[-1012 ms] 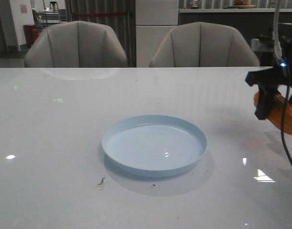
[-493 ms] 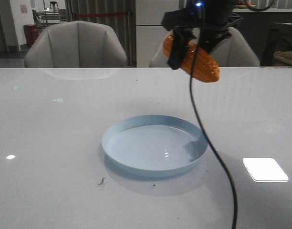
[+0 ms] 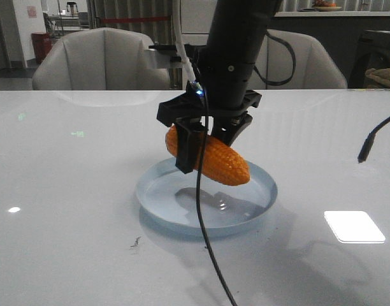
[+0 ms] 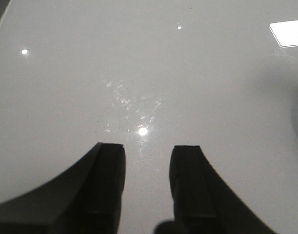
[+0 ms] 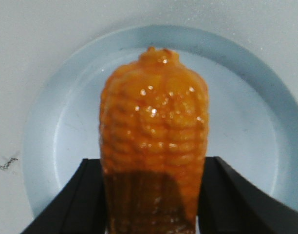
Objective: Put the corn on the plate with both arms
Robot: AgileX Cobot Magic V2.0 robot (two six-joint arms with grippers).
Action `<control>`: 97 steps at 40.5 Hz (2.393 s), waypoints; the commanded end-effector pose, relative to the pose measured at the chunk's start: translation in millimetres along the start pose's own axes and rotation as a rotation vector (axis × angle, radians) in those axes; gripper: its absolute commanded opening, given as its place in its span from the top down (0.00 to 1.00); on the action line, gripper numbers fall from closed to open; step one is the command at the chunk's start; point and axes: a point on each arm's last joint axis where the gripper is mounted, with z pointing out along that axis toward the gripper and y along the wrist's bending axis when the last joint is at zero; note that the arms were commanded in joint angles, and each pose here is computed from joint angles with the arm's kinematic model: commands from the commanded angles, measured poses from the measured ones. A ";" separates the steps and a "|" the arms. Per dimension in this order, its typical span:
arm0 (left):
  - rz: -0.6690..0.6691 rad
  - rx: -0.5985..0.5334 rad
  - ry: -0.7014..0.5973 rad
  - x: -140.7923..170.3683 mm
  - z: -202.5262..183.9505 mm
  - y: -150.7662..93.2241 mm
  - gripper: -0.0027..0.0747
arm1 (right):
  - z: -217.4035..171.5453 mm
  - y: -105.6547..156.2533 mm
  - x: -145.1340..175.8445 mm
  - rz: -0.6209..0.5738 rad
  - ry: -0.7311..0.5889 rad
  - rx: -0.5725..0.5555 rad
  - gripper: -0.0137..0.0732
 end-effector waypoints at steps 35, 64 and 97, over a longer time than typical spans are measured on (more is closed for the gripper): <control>-0.008 -0.014 -0.099 -14.7 -5.8 2.2 0.56 | -169.3 2.2 -39.9 -0.088 -0.322 0.133 0.23; -0.008 -0.014 -0.099 -14.7 -5.8 2.2 0.56 | -325.4 -65.1 106.6 0.328 -0.673 0.346 0.23; -0.013 -0.018 -0.148 -19.1 -6.3 2.6 0.56 | -244.3 15.8 291.4 0.423 -0.829 0.534 0.23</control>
